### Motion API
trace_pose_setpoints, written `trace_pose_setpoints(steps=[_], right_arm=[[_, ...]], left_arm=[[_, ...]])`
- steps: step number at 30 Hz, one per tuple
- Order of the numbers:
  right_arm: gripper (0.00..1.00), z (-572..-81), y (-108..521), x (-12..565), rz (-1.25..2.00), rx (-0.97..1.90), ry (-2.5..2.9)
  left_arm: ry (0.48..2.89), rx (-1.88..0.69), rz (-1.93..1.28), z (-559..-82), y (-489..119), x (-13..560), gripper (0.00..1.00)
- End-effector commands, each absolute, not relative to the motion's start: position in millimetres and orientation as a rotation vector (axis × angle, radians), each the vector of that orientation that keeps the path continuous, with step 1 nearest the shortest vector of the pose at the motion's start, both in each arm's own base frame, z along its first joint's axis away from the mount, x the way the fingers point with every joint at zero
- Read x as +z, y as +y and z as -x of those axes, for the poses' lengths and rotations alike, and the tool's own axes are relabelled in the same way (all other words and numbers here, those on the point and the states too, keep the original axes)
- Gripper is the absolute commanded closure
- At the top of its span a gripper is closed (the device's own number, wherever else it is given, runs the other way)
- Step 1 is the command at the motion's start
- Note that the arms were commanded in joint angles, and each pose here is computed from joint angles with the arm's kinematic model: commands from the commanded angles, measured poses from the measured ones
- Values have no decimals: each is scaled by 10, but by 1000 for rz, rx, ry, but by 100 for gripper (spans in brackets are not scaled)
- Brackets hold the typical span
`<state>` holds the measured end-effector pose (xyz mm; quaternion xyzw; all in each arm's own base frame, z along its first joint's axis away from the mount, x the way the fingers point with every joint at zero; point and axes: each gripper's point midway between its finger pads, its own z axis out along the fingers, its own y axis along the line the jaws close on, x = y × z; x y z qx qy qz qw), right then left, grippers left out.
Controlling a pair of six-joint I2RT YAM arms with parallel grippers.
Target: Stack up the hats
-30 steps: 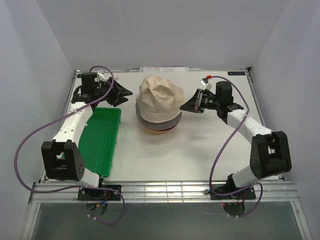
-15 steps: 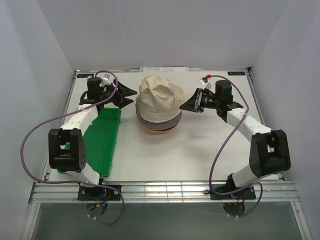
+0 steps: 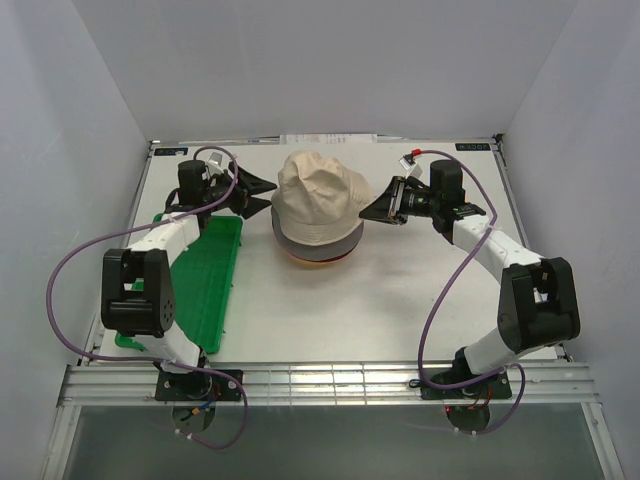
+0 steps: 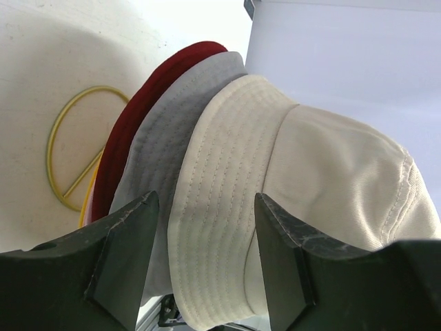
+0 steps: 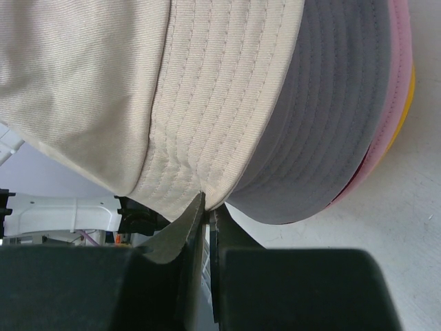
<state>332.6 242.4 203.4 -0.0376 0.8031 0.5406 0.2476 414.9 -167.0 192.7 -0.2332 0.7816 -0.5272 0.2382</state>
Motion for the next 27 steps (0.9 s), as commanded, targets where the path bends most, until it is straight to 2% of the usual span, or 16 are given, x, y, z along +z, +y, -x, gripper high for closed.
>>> trace_pose_setpoints(steps=[1,8,12,16,20,27], right_arm=[[92,-3416,2412,2141,132,1455,2155],[92,-3434,2416,2190,136,1453,2144],[92,-3442,2419,2218,141,1454,2138],[92,-3471,2408,2242,141,1431,2140],[92,-3503,2389,2287,150,1400,2141],[92,-3527,2388,2349,158,1384,2131]], left_arm=[[2111,-1486,596,-4153,-1718,2019,33],[2114,-1502,588,-4152,-1769,2019,35],[2110,-1508,585,-4147,-1772,2036,42],[2105,-1519,568,-4141,-1782,2084,57],[2099,-1523,556,-4138,-1781,2135,77],[2101,-1519,524,-4127,-1792,2201,96]])
